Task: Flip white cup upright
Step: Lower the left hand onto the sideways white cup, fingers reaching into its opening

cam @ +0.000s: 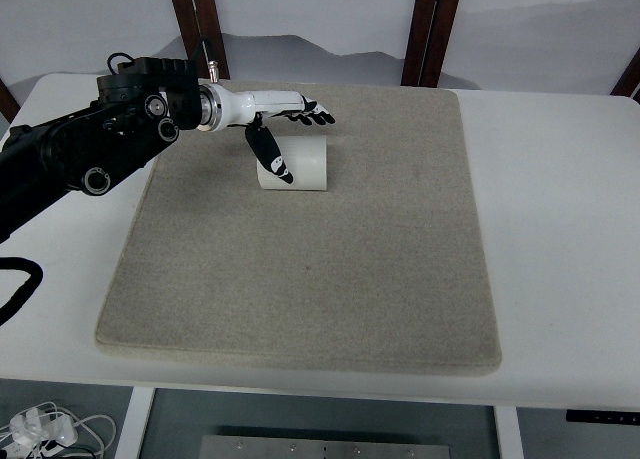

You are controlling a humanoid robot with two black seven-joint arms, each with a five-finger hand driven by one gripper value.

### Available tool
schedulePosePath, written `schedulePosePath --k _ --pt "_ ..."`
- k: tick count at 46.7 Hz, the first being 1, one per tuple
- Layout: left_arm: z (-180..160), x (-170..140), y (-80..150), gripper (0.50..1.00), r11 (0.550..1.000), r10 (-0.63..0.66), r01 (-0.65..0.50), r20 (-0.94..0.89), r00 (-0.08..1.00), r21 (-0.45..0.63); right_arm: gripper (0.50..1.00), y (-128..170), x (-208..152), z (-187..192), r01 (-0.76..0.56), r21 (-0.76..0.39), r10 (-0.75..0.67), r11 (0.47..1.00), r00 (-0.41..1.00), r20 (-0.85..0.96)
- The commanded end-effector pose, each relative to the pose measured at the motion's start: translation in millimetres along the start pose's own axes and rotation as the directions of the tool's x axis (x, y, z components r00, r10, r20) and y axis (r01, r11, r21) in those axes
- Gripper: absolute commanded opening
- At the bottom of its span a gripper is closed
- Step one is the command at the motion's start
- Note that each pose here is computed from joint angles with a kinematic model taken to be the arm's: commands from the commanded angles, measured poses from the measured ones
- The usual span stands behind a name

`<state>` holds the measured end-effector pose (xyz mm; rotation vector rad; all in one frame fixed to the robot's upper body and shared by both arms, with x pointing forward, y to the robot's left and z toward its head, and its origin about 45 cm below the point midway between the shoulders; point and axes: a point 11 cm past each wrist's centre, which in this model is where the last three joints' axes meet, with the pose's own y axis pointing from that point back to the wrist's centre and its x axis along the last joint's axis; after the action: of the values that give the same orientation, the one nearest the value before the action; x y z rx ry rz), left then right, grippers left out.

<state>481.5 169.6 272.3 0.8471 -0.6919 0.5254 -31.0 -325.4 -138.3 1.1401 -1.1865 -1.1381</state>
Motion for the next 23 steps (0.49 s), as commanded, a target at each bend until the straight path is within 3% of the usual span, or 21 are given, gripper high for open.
schedulePosePath --k 1,23 --pt "2 -1 -2 0.999 1.000 0.001 -0.001 -0.001 1.000 -0.004 0.952 0 0 0 0.000 0.000 0.000 1.000 1.000 0.000" --pt "10 -20 -17 0.999 0.999 -0.034 0.034 0.029 0.999 -0.002 0.952 0 0 0 0.000 0.000 0.000 1.000 1.000 0.000"
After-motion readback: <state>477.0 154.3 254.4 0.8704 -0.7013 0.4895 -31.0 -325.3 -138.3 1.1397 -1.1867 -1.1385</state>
